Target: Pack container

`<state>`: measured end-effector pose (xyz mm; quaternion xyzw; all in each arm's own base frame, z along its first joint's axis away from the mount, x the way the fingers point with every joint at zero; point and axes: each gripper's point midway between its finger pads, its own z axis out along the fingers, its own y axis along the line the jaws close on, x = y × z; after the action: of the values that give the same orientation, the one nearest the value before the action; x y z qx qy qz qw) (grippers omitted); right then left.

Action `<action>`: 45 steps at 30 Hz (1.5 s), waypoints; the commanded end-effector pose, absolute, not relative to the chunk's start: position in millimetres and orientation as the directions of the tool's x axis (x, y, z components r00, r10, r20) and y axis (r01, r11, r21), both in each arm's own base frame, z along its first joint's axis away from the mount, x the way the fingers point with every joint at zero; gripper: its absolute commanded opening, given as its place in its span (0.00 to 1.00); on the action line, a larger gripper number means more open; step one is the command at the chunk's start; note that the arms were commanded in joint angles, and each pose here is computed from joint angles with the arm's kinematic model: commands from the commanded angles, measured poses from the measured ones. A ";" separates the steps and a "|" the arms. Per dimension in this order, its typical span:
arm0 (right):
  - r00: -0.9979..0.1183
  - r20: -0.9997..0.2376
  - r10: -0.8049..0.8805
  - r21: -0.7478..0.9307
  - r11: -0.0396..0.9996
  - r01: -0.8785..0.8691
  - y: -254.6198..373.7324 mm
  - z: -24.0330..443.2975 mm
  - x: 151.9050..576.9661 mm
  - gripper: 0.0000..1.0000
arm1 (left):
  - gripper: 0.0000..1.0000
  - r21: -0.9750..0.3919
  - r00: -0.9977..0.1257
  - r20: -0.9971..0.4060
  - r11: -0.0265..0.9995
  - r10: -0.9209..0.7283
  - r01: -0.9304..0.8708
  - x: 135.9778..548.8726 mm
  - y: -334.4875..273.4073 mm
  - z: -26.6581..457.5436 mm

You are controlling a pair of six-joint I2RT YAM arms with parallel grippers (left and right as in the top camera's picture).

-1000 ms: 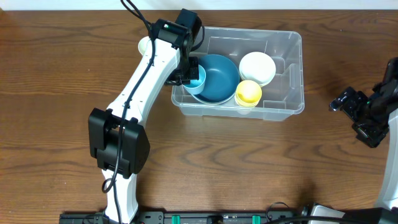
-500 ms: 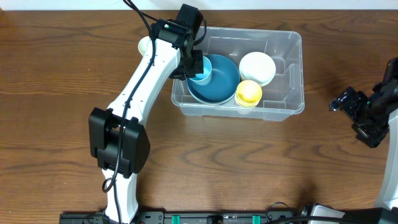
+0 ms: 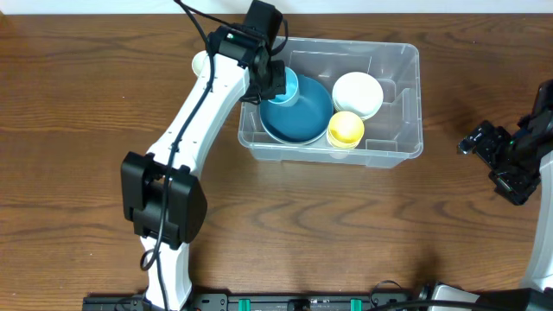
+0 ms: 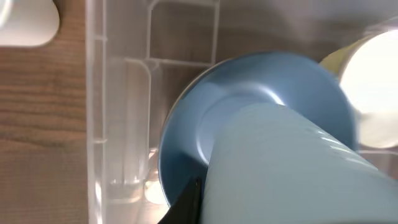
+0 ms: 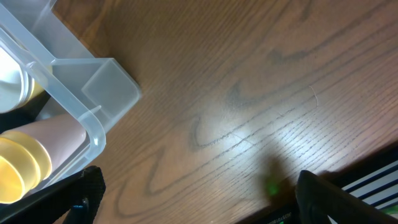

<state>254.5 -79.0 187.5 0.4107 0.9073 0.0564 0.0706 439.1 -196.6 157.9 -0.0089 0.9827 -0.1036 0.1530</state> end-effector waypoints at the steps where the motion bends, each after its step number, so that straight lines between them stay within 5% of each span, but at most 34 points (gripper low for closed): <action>1: -0.640 -0.089 0.763 0.167 0.645 0.746 -79.8 190.3 253.2 0.99 | 0.06 -0.254 -0.898 -0.437 0.965 -0.052 0.068 433.8 -195.2 227.1; 15: -0.640 -0.089 0.763 0.167 0.645 0.746 -79.9 190.2 253.2 0.99 | 0.06 -0.278 -0.809 -0.588 0.935 0.017 0.222 384.9 -209.6 313.0; 32: -0.640 -0.089 0.763 0.167 0.645 0.746 -79.8 190.3 253.2 0.99 | 0.06 -0.203 -0.727 -0.618 0.832 0.299 0.515 326.4 -287.4 315.5; 45: -0.640 -0.089 0.763 0.167 0.645 0.746 -79.8 190.3 253.2 0.99 | 0.06 -0.174 -0.747 -0.540 0.817 0.389 0.551 299.7 -287.1 299.1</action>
<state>254.6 -79.1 187.6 0.4107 0.9073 0.0564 0.0708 301.7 -289.2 289.1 0.2442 0.9262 -0.1633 0.2364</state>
